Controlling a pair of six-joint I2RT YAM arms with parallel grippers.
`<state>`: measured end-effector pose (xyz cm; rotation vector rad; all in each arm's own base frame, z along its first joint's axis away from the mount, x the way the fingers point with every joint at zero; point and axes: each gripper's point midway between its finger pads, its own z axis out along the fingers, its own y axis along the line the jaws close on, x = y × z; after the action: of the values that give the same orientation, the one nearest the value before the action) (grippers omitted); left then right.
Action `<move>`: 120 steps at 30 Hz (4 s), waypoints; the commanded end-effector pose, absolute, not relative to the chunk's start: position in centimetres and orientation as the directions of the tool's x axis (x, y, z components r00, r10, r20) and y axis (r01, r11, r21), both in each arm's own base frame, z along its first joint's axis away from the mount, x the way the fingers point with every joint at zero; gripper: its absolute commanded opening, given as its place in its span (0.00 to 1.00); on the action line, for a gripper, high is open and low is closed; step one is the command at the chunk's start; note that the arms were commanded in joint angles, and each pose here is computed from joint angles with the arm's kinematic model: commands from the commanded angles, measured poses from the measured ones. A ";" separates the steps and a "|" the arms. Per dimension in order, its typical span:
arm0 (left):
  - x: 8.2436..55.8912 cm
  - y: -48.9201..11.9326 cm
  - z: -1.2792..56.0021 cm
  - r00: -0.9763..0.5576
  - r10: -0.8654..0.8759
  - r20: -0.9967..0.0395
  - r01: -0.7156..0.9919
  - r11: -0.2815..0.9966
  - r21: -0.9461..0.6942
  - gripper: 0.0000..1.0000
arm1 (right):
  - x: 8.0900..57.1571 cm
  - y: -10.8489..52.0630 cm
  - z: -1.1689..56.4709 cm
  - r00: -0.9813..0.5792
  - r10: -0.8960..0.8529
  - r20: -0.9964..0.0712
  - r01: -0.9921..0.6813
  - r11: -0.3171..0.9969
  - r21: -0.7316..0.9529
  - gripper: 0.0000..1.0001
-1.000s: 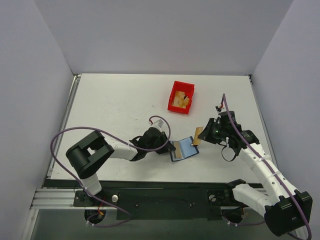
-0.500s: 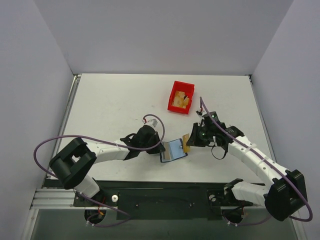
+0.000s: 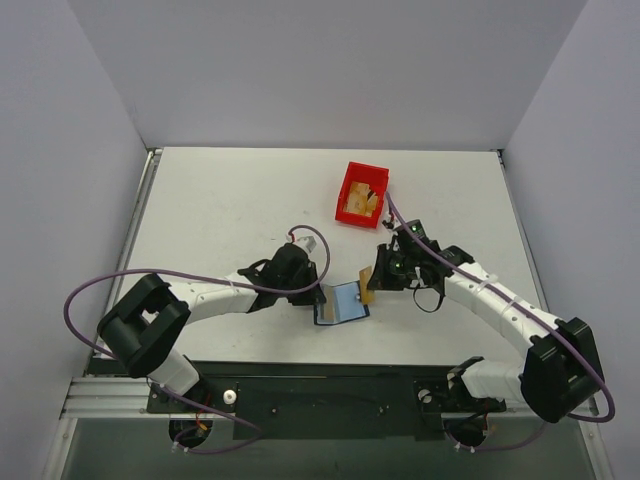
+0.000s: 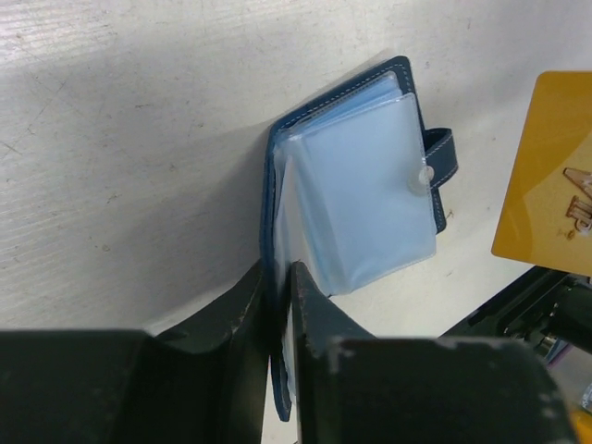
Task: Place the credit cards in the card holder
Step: Turn over the card slot in the card holder.
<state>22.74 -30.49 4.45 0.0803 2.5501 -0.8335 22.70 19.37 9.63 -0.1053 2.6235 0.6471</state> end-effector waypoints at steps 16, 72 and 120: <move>23.9 -26.5 6.7 -0.869 -0.058 -0.491 0.165 0.901 -0.400 0.57 | 23.5 22.4 8.7 -0.916 0.016 -0.400 -0.198 0.850 0.488 0.00; 22.2 -33.6 2.6 -0.848 0.067 -0.526 0.300 0.879 -0.371 0.00 | 21.8 20.7 5.2 -0.943 -0.003 -0.332 -0.154 0.890 0.428 0.00; 21.3 -32.4 0.5 -0.870 0.075 -0.488 0.273 0.897 -0.348 0.00 | 22.5 21.0 6.7 -0.946 0.012 -0.323 -0.129 0.903 0.409 0.00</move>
<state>21.67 -33.69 2.27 0.2619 2.5461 -0.6359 21.73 21.79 4.49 -0.0777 2.7803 0.7046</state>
